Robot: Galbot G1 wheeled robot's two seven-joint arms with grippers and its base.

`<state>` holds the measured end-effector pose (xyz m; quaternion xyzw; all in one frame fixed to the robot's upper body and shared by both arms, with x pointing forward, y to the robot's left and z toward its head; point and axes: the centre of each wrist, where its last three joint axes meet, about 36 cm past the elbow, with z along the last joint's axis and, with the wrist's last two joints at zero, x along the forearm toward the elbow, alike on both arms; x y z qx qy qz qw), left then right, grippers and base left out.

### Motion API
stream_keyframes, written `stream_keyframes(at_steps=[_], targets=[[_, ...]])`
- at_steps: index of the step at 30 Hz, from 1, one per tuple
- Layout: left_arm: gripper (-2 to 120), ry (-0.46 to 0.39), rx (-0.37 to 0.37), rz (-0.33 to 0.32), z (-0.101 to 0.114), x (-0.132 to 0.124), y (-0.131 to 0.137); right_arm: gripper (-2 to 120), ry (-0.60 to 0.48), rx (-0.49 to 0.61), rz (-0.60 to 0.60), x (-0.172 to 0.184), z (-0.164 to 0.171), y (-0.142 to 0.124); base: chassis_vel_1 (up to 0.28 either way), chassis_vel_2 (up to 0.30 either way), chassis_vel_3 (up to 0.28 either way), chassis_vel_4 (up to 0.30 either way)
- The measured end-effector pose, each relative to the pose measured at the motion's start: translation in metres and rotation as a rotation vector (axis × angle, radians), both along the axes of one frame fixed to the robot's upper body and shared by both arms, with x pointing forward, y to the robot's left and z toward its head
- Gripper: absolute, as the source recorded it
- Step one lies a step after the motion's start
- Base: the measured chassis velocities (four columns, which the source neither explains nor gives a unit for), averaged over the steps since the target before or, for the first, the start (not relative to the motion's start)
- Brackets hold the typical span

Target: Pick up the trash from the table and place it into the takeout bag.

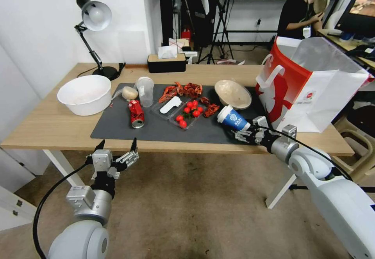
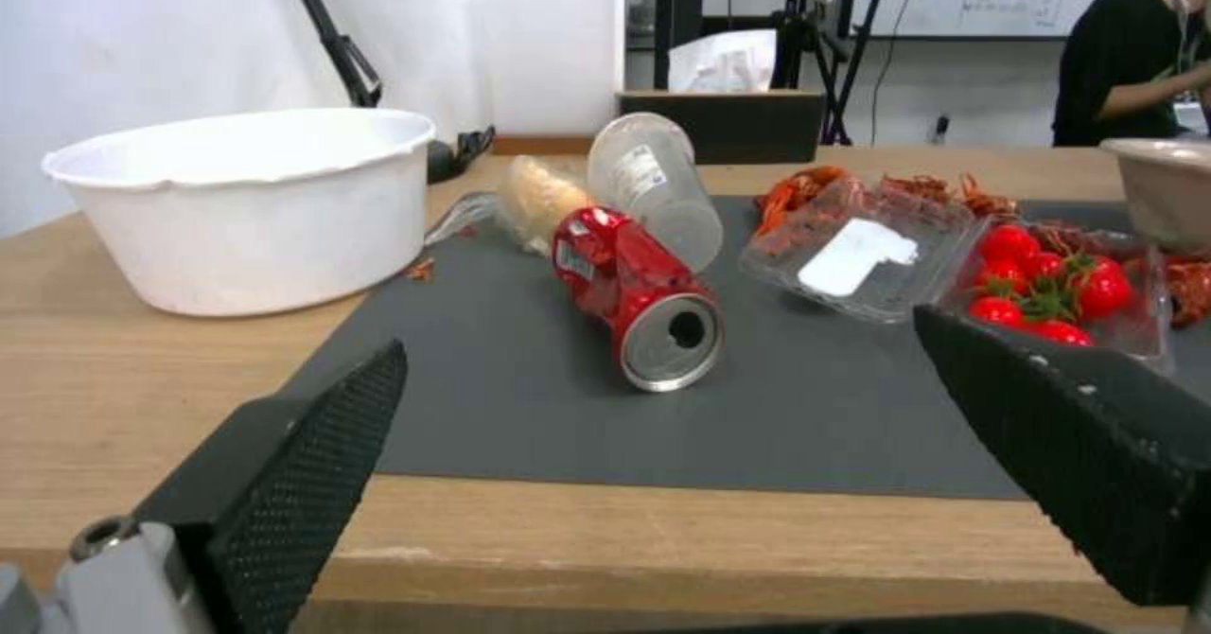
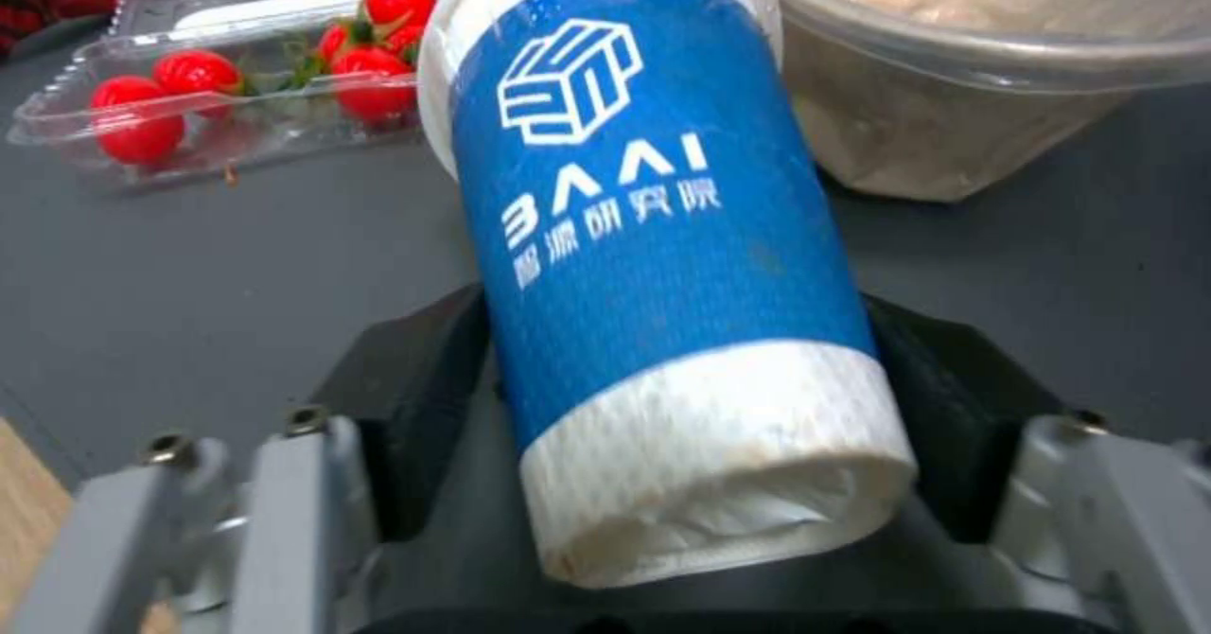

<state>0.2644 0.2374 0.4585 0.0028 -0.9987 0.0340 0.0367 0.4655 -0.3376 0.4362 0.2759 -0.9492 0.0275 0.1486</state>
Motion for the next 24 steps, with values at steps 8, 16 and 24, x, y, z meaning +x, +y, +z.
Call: stream_keyframes(at_steps=[8,16,24], targets=[[100,-0.001,0.002,0.0,-0.002,-0.001,0.0,39,-0.001,0.009,0.006,-0.007,-0.002,0.004,0.0,0.0,0.0,0.0],[100,0.001,0.006,0.0,-0.003,-0.002,-0.001,14,-0.015,0.02,0.004,-0.013,-0.005,0.004,0.0,0.0,0.0,0.0],[100,0.0,0.008,0.0,-0.005,-0.002,-0.001,3,-0.074,0.067,0.017,-0.023,0.011,0.006,0.0,0.0,0.0,0.0]])
